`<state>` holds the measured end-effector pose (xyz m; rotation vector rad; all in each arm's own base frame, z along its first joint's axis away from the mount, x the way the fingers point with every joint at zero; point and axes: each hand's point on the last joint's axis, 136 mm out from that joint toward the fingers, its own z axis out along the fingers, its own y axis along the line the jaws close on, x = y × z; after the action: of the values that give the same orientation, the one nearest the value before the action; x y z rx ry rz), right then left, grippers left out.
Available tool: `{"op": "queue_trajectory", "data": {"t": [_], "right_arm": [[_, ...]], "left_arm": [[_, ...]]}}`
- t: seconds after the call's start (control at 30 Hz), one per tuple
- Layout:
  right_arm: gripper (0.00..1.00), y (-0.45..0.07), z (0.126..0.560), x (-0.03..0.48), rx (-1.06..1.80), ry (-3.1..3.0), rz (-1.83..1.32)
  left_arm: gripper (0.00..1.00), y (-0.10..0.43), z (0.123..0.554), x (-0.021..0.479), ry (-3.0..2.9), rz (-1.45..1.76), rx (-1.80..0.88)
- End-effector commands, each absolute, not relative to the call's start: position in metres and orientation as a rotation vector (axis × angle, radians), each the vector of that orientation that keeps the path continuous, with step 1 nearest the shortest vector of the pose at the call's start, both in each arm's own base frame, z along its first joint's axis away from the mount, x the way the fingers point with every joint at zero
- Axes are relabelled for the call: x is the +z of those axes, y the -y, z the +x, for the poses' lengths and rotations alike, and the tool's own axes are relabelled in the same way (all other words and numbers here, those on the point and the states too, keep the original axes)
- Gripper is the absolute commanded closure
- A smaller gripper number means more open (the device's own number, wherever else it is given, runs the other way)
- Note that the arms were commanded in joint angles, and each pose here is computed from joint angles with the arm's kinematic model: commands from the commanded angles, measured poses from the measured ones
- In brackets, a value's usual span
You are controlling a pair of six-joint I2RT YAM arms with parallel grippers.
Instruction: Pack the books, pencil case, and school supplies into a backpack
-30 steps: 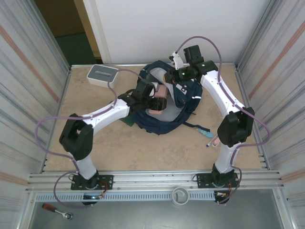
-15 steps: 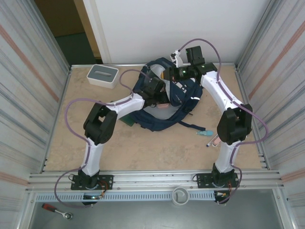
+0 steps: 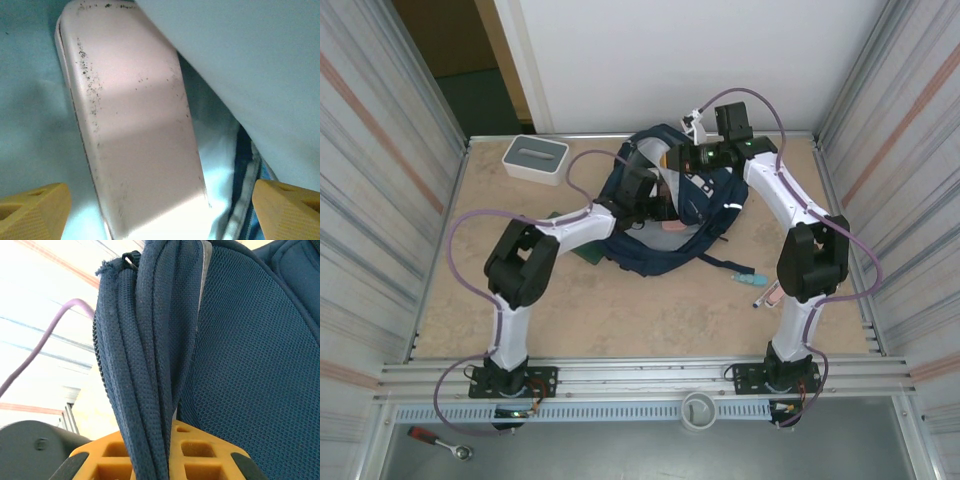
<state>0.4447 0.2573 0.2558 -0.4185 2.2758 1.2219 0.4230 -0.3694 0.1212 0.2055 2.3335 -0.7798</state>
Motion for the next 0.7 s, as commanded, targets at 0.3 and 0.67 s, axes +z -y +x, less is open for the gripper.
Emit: {"op": "queue_trajectory", "data": {"t": [0.3, 0.67], "right_arm": [[0.93, -0.237, 0.442, 0.247, 1.207, -2.258, -0.409], [0.93, -0.242, 0.444, 0.232, 1.235, -2.274, -0.402]], "left_arm": [[0.08, 0.279, 0.324, 0.191, -2.227, 0.286, -0.717], [0.01, 0.109, 0.336, 0.141, -2.287, -0.133, -0.058]]}}
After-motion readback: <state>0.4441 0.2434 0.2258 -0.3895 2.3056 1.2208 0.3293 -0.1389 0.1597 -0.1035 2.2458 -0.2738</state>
